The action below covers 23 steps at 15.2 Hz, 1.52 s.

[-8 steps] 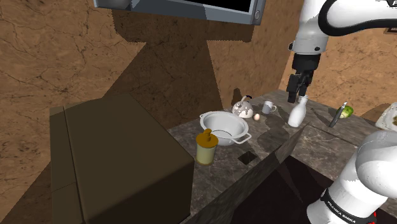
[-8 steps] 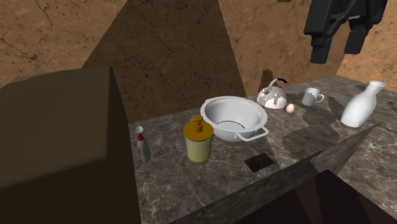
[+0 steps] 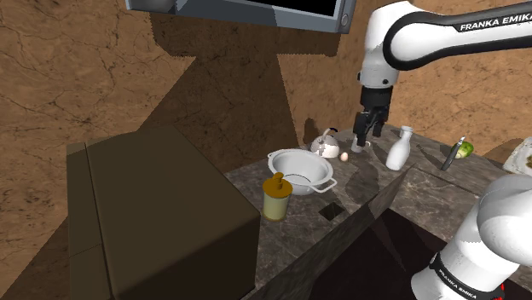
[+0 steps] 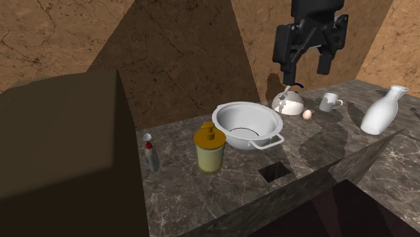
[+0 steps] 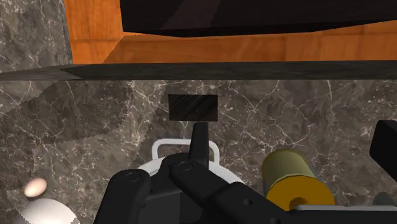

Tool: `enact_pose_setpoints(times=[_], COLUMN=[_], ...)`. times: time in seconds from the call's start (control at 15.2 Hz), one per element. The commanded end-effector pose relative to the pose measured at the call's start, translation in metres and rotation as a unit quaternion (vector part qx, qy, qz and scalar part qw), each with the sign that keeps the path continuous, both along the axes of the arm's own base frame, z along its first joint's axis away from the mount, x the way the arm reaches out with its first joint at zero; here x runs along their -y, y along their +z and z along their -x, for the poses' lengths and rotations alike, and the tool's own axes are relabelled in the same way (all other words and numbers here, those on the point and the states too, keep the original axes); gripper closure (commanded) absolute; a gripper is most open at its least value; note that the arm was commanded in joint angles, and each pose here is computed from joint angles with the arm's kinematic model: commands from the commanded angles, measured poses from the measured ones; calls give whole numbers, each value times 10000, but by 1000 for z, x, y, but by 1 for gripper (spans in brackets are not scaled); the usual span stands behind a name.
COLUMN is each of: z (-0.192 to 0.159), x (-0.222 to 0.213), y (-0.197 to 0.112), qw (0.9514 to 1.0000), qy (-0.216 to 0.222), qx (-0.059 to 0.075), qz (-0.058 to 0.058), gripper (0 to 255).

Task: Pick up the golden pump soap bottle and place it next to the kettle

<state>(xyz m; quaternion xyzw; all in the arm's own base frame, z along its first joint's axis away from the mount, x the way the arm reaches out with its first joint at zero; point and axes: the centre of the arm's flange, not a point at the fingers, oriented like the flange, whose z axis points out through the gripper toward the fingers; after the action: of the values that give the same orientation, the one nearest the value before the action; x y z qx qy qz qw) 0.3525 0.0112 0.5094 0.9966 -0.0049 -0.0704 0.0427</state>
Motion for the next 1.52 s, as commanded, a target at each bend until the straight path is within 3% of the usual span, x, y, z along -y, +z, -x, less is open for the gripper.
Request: enact_pose_setpoints(times=[0.0,1.45], z=[-22,-240], x=[-11,-105], y=[-17,-205], qw=[10000,9984], qy=[-11,-112], qx=[-19,-300], qz=[37,468], gripper=[0,0])
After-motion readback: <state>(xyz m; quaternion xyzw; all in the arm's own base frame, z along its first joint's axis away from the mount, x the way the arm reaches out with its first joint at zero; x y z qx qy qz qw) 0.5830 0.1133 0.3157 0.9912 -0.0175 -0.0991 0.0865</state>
